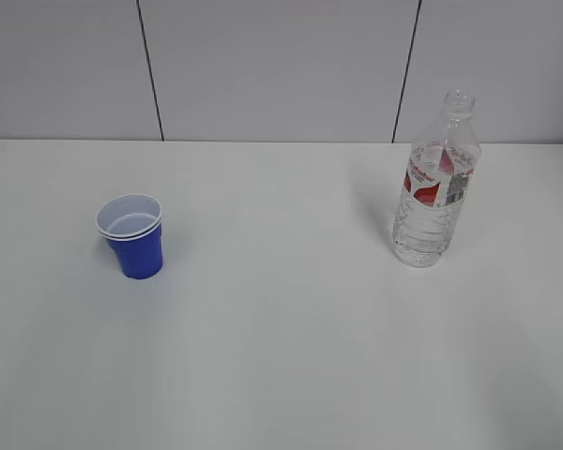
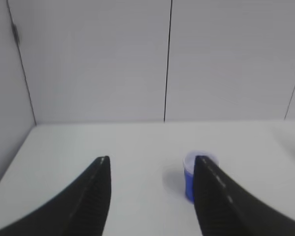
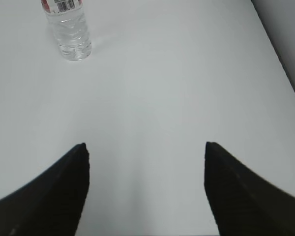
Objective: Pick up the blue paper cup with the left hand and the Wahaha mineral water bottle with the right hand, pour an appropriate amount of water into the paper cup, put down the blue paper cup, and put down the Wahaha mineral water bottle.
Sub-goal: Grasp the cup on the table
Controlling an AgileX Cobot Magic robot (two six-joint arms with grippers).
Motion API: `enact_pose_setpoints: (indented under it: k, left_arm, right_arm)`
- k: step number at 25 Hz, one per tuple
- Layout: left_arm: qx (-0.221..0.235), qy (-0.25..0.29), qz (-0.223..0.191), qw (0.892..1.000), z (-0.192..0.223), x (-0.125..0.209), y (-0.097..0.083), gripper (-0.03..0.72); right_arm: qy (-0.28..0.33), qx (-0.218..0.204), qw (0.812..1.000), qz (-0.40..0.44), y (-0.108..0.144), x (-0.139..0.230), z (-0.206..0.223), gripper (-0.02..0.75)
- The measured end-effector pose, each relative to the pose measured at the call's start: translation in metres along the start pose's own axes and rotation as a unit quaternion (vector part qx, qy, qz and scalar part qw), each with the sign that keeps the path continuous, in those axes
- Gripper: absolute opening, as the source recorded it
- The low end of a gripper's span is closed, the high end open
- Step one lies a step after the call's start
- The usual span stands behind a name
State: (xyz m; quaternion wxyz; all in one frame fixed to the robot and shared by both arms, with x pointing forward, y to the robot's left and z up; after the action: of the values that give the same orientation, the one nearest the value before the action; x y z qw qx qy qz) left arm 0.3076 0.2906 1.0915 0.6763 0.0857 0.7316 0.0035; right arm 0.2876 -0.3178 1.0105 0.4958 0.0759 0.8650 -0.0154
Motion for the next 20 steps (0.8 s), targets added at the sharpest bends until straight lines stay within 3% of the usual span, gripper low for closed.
enact_pose_setpoints:
  k: [3, 5, 12, 16, 20]
  left_arm:
    - [-0.014, -0.07, 0.004, 0.997, 0.001, -0.024, 0.005, 0.414]
    - [-0.021, -0.083, 0.011, 0.996, 0.009, -0.033, 0.008, 0.414]
    - [-0.022, -0.056, 0.015, 0.998, 0.082, -0.042, 0.013, 0.414]
    - [-0.02, -0.033, 0.02, 0.999, 0.119, -0.035, 0.013, 0.414]
    - [-0.02, -0.026, 0.023, 0.999, 0.149, -0.029, 0.014, 0.414]
  right_arm:
    - [0.0, 0.0, 1.0, 0.0, 0.0, 0.0, 0.0, 0.548]
    - [0.0, 0.0, 1.0, 0.0, 0.0, 0.0, 0.0, 0.548]
    - [0.0, 0.001, 1.0, -0.001, 0.0, 0.0, 0.0, 0.548]
    - [-0.005, 0.024, 1.0, -0.011, -0.008, -0.002, 0.0, 0.548]
    - [-0.042, 0.031, 0.998, -0.018, -0.01, -0.014, -0.003, 0.548]
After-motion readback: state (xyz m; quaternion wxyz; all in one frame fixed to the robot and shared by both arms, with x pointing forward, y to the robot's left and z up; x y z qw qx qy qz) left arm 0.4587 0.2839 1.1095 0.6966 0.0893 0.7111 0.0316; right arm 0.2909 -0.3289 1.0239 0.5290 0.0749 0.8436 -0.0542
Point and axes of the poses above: a point on each arm's last joint axis where the gripper is mounted, z pointing out along that axis toward the gripper, y along the wrist's bending axis when the last joint is at zero, x = y × z, the point moved 7 cm from there along z, pointing out along that axis toward the gripper, and after that the axes turned 11 degrees about z, right-handed, at the moved point
